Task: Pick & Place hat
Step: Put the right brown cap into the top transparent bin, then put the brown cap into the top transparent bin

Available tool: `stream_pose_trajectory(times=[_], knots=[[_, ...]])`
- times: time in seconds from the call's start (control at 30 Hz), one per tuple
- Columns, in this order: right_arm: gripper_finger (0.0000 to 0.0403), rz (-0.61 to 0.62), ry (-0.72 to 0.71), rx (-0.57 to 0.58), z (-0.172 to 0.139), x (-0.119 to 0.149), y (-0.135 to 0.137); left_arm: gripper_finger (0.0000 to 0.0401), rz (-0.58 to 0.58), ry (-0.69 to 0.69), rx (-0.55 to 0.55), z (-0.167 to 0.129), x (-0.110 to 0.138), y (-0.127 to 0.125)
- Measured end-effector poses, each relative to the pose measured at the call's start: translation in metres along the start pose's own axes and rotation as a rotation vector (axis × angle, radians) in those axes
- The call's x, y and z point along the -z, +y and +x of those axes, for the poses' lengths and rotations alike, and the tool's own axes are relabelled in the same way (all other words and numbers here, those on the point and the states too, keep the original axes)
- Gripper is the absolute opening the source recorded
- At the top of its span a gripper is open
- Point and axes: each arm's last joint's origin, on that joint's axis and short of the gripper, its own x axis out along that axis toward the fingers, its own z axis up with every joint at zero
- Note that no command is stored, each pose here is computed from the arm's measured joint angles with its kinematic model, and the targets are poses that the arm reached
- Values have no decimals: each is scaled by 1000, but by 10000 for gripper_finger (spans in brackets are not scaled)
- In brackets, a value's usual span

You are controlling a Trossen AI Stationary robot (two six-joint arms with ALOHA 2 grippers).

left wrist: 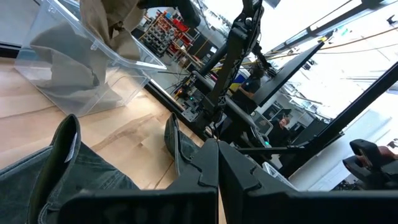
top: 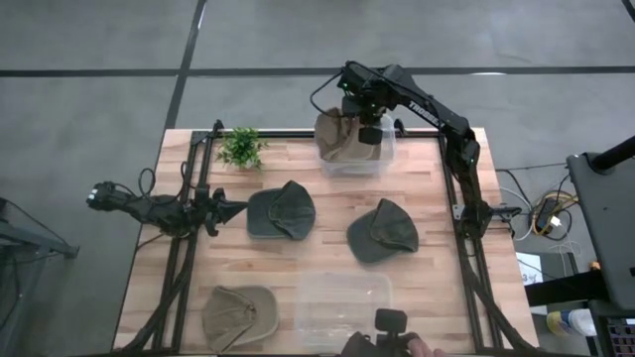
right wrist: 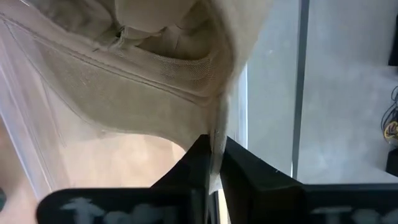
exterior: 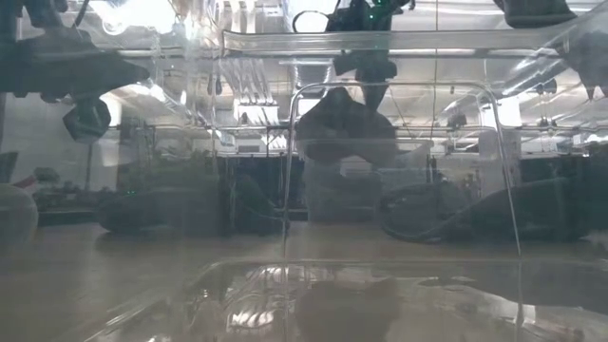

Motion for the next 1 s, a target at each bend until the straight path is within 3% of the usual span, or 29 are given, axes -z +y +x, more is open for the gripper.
stream_pose_trajectory(times=[0.13, 0.4, 0.7, 0.83, 1.0], knots=[[76, 13, 11, 13, 0, 1, -1, 0, -1, 0, 0, 0, 0, 0], [157, 34, 15, 24, -2, 5, -5, 0, -123, 0, 0, 0, 0, 0], [191, 175, -54, 32, -25, 10, -2, 1, -291, -16, -15, 0, 0, 1], [192, 296, -176, -88, -38, 8, 4, 23, -326, -19, -15, 0, -1, 0], [192, 367, -296, -278, -49, 2, 13, 90, -382, -18, -2, 0, -2, -1]])
